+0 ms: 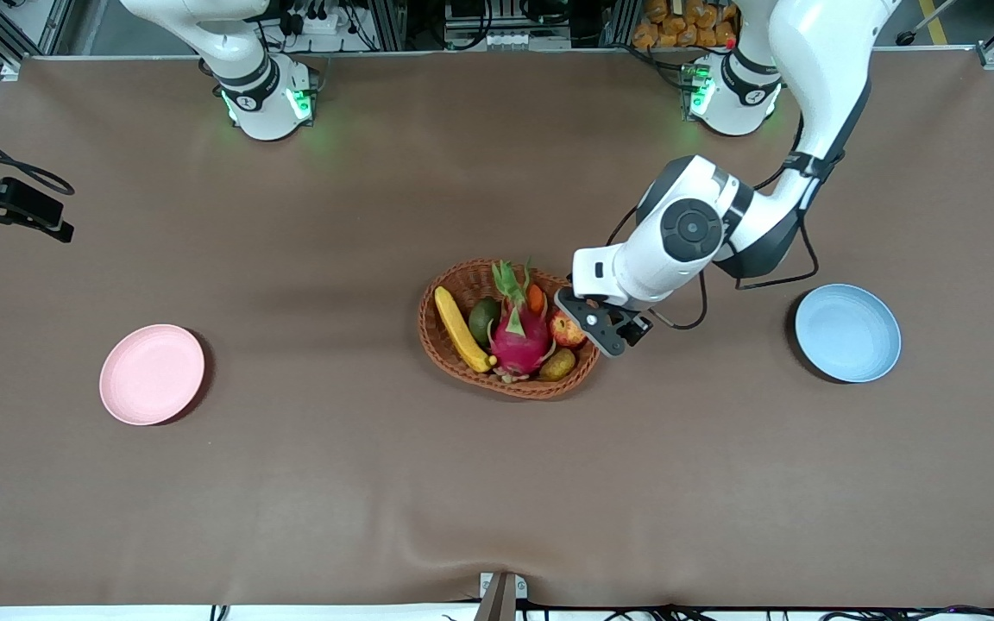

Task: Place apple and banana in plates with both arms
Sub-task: 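Move the left gripper over the basket toward the red apple, then grasp the red apple with the left gripper while the right gripper approaches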

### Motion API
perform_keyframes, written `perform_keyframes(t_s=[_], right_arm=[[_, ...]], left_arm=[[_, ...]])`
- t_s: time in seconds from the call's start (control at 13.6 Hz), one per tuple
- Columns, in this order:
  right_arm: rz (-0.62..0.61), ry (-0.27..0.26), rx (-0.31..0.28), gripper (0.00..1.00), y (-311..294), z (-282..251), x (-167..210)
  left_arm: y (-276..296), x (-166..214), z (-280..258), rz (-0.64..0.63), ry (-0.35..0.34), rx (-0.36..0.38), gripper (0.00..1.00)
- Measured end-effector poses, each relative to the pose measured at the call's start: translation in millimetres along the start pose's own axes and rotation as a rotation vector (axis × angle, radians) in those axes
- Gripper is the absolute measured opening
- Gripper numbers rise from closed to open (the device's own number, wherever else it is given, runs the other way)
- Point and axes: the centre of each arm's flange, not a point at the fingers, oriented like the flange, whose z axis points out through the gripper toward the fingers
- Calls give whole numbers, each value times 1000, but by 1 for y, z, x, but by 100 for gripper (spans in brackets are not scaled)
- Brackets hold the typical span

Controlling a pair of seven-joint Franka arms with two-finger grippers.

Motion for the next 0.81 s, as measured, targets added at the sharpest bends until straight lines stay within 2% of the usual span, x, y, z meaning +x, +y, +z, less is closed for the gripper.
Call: perform_keyframes(t_s=[0.37, 0.59, 0.81], right_arm=[[-53, -31, -3, 100, -31, 17, 8], [-107, -105, -13, 100, -67, 61, 25], [-151, -130, -21, 100, -97, 79, 30]], left_arm=[[10, 0, 37, 35, 14, 6, 100], [8, 0, 48, 41, 19, 16, 100], [9, 3, 64, 45, 42, 14, 100]])
